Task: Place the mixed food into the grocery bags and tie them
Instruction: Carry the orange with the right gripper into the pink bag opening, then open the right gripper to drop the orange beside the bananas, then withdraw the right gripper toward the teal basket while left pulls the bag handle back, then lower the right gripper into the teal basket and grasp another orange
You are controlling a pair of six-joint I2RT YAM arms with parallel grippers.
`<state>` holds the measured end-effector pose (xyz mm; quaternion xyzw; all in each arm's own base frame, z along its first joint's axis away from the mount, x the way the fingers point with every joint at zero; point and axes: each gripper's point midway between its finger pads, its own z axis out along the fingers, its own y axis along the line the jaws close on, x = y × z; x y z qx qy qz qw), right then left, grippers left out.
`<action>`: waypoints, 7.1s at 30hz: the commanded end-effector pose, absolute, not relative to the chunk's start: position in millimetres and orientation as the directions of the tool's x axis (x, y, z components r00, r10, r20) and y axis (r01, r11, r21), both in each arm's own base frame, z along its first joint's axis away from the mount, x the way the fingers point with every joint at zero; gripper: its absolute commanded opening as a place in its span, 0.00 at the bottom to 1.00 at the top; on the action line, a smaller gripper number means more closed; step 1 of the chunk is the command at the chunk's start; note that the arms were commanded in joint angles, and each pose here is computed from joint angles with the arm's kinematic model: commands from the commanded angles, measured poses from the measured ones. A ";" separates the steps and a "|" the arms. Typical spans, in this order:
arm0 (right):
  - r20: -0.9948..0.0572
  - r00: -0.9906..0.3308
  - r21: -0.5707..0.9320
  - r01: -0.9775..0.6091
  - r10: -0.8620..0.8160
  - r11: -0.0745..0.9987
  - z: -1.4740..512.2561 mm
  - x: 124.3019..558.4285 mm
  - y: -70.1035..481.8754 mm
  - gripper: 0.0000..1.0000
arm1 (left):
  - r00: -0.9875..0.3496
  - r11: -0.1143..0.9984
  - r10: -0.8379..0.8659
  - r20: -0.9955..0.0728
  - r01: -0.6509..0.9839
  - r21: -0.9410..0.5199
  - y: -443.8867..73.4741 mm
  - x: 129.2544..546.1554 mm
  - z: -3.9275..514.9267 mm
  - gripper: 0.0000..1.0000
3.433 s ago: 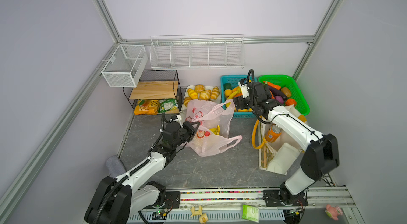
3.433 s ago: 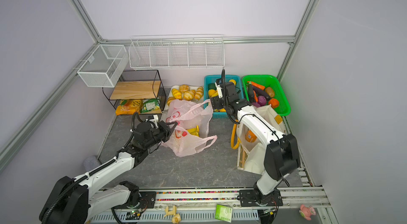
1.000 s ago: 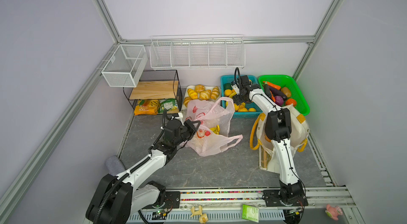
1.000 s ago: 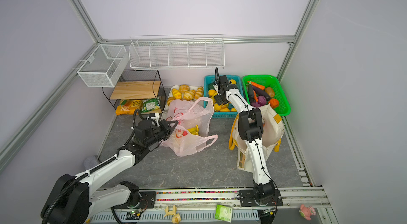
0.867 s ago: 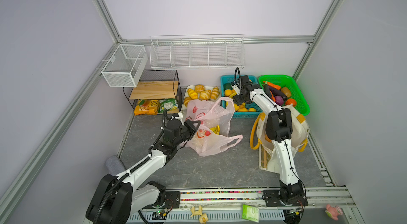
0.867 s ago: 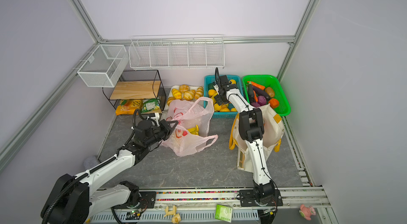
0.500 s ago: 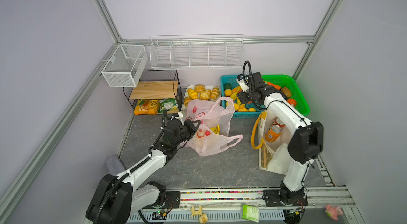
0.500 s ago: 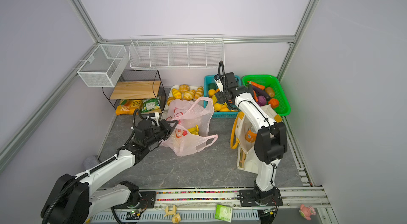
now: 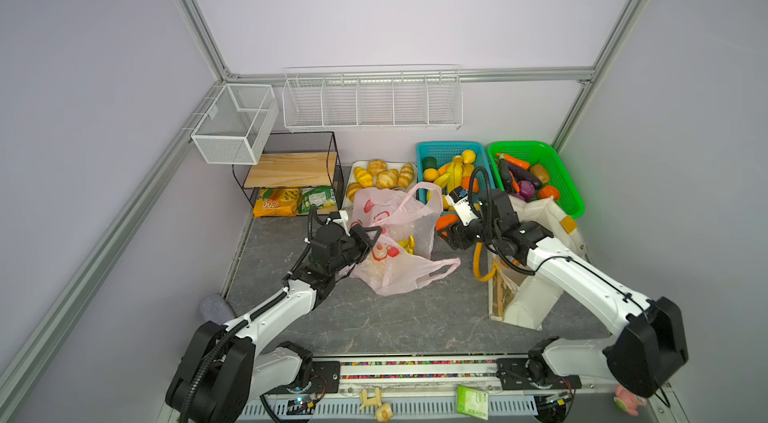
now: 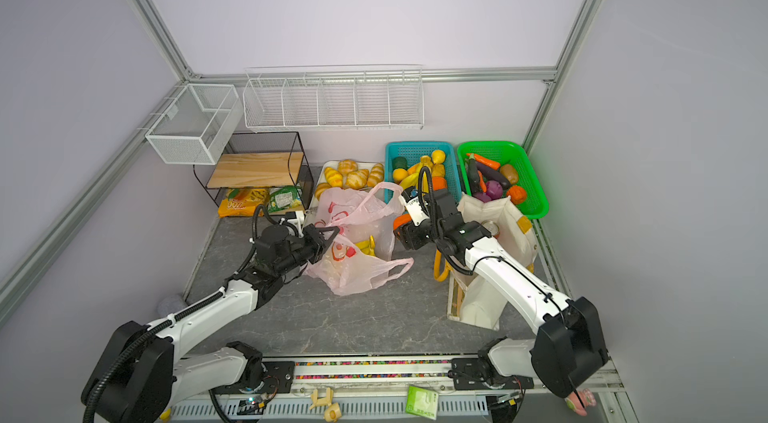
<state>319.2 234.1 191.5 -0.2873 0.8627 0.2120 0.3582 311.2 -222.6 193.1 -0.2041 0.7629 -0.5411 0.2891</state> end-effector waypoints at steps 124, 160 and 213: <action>-0.695 -0.648 0.203 -0.592 -0.310 0.780 215.7 309.1 269.3 0.49 | -0.730 0.474 -0.549 -0.407 0.129 -0.871 -142.5 326.4 263.8 0.00; -0.488 -0.808 -0.403 -0.129 -0.332 0.906 135.7 554.9 119.2 0.84 | -0.704 0.462 -0.575 -0.417 0.142 -0.875 -140.0 332.9 263.1 0.00; -0.574 -0.781 -0.206 -0.155 -0.248 0.966 133.5 583.4 118.9 0.44 | -0.698 0.464 -0.579 -0.421 0.143 -0.874 -139.5 335.3 260.0 0.00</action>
